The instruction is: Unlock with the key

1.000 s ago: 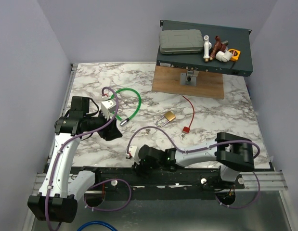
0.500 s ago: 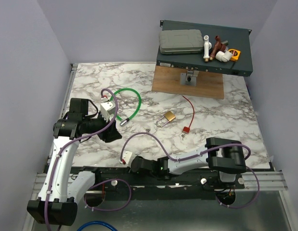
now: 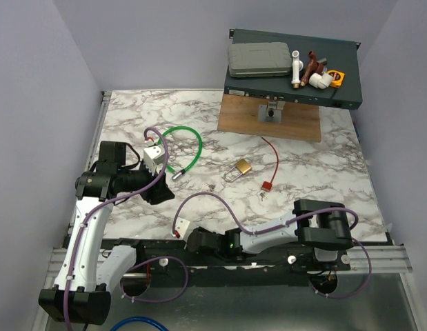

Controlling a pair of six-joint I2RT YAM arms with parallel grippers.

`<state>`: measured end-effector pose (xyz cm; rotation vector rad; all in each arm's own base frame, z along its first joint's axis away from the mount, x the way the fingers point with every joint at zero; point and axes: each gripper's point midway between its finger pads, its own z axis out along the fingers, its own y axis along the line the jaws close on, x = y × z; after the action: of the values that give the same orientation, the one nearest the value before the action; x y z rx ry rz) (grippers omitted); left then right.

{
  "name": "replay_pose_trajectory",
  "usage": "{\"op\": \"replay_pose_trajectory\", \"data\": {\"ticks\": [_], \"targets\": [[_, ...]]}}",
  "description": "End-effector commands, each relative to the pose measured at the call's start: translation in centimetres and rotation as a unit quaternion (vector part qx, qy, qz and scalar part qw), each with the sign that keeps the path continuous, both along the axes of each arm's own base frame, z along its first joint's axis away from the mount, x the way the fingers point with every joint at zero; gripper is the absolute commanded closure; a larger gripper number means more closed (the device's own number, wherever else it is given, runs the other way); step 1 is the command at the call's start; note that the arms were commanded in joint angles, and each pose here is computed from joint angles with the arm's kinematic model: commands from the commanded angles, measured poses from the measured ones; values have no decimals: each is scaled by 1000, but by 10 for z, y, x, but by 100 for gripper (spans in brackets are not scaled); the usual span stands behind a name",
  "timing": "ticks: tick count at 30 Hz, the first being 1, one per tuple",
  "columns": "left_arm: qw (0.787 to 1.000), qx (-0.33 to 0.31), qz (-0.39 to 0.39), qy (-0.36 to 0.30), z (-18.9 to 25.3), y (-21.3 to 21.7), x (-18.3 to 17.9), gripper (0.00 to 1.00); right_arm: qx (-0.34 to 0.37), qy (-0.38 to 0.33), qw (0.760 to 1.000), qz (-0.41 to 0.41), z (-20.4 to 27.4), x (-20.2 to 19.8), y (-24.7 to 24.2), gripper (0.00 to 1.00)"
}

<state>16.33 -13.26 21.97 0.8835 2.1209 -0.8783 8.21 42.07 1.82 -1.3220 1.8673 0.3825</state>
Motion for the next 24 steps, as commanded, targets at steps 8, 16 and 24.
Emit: {"op": "replay_pose_trajectory", "data": {"ticks": [8, 16, 24], "targets": [[1000, -8, 1, -9, 9, -1, -4, 51, 11, -22, 999, -35, 16, 11, -12, 99], [1000, -10, -1, -9, 11, -1, -6, 51, 56, -53, 996, -45, 54, 22, -11, 99], [999, -29, -34, -16, 13, -8, -16, 48, 129, -59, 988, -66, 105, 44, -9, 99]]}}
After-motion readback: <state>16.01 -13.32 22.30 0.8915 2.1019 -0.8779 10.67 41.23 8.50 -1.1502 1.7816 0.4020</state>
